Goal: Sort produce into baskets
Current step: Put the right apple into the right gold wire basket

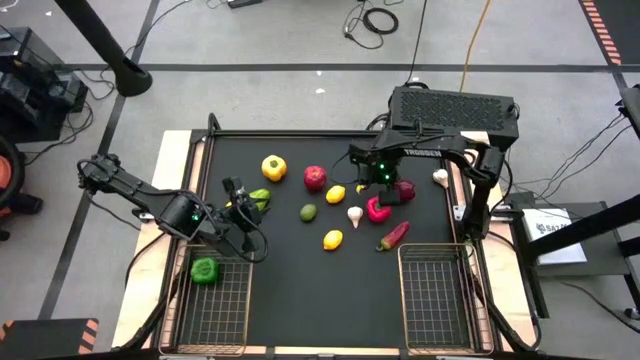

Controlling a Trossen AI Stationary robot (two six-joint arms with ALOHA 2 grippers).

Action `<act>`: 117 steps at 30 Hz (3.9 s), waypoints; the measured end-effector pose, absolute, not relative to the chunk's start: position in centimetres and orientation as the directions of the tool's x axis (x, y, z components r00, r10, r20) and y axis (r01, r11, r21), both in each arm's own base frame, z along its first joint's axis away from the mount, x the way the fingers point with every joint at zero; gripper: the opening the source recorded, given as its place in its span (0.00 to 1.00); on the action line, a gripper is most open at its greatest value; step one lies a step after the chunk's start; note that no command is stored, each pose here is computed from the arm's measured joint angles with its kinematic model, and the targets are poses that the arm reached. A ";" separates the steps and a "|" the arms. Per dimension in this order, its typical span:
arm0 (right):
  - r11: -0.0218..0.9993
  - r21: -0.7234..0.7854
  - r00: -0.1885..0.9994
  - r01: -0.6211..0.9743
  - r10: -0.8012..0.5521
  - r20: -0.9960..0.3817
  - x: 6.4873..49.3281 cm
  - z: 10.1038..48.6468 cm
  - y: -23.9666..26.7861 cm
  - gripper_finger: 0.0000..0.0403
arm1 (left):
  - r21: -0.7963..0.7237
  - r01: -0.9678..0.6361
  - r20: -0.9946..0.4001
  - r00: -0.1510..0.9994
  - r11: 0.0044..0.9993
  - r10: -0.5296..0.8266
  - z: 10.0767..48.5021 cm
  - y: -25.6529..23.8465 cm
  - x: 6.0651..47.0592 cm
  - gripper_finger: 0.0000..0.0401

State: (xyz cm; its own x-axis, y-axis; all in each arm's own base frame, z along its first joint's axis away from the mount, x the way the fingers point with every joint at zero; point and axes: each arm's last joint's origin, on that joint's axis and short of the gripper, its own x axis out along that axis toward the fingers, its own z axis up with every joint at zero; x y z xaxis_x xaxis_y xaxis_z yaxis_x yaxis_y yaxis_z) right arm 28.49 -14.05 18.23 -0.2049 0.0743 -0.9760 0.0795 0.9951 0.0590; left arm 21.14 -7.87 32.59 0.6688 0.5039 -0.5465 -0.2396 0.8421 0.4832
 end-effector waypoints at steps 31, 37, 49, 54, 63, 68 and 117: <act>0.990 0.111 -0.321 0.092 0.135 -0.937 28.8 15.3 -14.2 0.61 | 0.483 -0.240 -0.546 0.669 0.842 0.504 32.6 -7.9 21.1 0.28; 0.987 0.107 -0.347 0.119 0.142 -0.927 28.5 15.4 -14.1 0.56 | 0.483 -0.240 -0.547 0.669 0.842 0.504 32.6 -7.9 21.2 0.28; 0.982 0.085 -0.349 0.166 0.139 -0.927 28.5 15.6 -14.1 0.71 | 0.482 -0.241 -0.546 0.669 0.842 0.504 32.6 -7.9 21.1 0.28; 0.984 0.066 -0.338 0.164 0.119 -0.934 28.8 15.9 -14.3 0.82 | 0.482 -0.241 -0.546 0.669 0.842 0.504 32.6 -7.9 21.1 0.28; 0.994 0.068 -0.371 0.090 0.097 -0.924 28.4 16.0 -14.7 0.84 | 0.482 -0.241 -0.547 0.669 0.843 0.504 32.6 -7.9 21.1 0.28; 0.994 0.069 -0.364 0.084 0.095 -0.926 28.5 16.0 -14.7 0.84 | 0.482 -0.241 -0.547 0.669 0.843 0.504 32.6 -7.9 21.1 0.28; 0.989 0.119 -0.457 0.086 0.145 -0.877 26.4 13.8 -13.6 0.70 | 0.467 -0.202 -0.582 0.663 0.861 0.471 32.4 -7.9 21.0 0.28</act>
State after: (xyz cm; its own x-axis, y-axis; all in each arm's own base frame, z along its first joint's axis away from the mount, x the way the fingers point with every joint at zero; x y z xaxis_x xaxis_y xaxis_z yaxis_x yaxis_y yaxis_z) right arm 26.38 -13.65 13.82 -0.4575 0.1453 -0.8773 0.0859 0.9892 0.1191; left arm 21.04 -7.92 32.41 0.6628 0.4711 -0.5821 -0.2022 0.8610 0.4666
